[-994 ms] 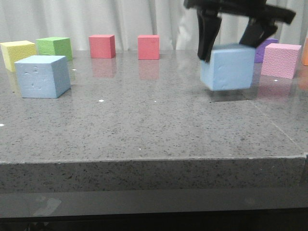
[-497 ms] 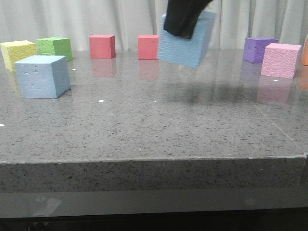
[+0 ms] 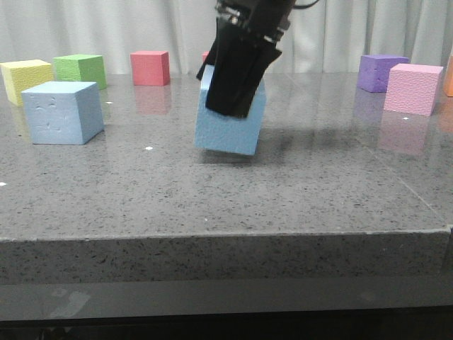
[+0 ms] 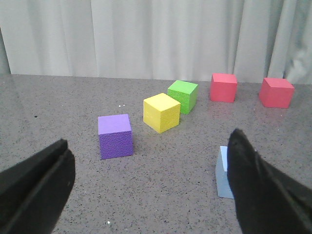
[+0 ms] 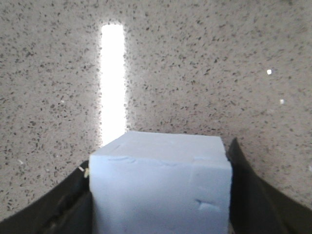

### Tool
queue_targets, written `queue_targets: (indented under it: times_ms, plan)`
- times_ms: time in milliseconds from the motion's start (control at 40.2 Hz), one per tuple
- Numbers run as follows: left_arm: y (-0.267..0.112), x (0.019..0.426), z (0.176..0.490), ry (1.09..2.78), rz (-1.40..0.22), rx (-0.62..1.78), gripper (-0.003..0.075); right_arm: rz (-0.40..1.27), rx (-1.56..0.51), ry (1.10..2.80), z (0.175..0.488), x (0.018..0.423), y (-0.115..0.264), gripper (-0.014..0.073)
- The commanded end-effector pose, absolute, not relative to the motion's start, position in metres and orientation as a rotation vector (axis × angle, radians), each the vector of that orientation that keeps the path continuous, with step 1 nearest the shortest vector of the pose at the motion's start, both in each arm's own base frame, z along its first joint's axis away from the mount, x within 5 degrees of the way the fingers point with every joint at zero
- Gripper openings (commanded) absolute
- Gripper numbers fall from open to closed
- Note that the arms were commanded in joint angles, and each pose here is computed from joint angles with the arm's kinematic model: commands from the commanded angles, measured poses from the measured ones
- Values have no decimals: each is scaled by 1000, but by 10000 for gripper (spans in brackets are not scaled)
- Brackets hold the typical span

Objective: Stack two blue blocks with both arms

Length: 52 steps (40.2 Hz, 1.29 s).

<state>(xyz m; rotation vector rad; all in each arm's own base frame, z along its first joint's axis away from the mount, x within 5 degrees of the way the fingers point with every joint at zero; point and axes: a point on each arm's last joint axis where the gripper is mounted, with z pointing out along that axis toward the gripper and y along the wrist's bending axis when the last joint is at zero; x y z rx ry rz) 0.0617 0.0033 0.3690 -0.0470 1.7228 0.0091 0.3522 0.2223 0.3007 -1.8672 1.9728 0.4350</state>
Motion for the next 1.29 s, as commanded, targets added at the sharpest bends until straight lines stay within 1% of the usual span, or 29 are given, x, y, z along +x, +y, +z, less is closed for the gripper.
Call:
queue_targets:
  times_ms: [0, 25, 75, 124, 149, 248, 348, 422, 571, 646, 720, 770, 845, 969, 1118, 1267]
  plan:
    - [3, 63, 385, 1632, 1, -45, 618, 439, -1831, 1890, 329, 345, 222, 370]
    - [3, 63, 385, 1632, 1, -45, 618, 437, -1828, 1888, 329, 346, 222, 393]
    - [3, 63, 385, 1632, 1, -45, 618, 429, -1817, 1882, 330, 347, 222, 472]
    - [3, 63, 385, 1632, 1, -45, 618, 423, -1808, 1879, 330, 347, 222, 580]
    - [3, 63, 385, 1632, 1, -45, 618, 422, -1806, 1878, 330, 348, 223, 615]
    - [3, 63, 385, 1632, 1, -45, 618, 416, -1796, 1874, 330, 349, 223, 592]
    - [3, 63, 385, 1632, 1, -45, 618, 411, -1791, 1866, 335, 346, 222, 593]
    - [3, 63, 385, 1632, 1, -45, 618, 423, -1730, 1904, 344, 342, 220, 593]
    - [3, 63, 385, 1632, 1, -45, 618, 437, -1476, 2034, 383, 325, 202, 593]
    - [3, 63, 385, 1632, 1, -45, 618, 428, -1256, 2154, 404, 314, 186, 593]
    - [3, 63, 385, 1632, 1, -45, 618, 440, -936, 2314, 424, 300, 164, 593]
    - [3, 63, 385, 1632, 1, -45, 618, 423, -839, 2350, 433, 287, 151, 593]
    - [3, 63, 385, 1632, 1, -45, 618, 371, -786, 2324, 441, 266, 137, 593]
    - [3, 63, 385, 1629, 1, -45, 618, 378, -712, 2217, 444, 228, 119, 593]
    - [3, 63, 386, 1621, -1, -45, 618, 388, -623, 2112, 430, 188, 99, 593]
    - [3, 63, 386, 1619, -1, -45, 618, 386, -583, 2061, 408, 164, 87, 593]
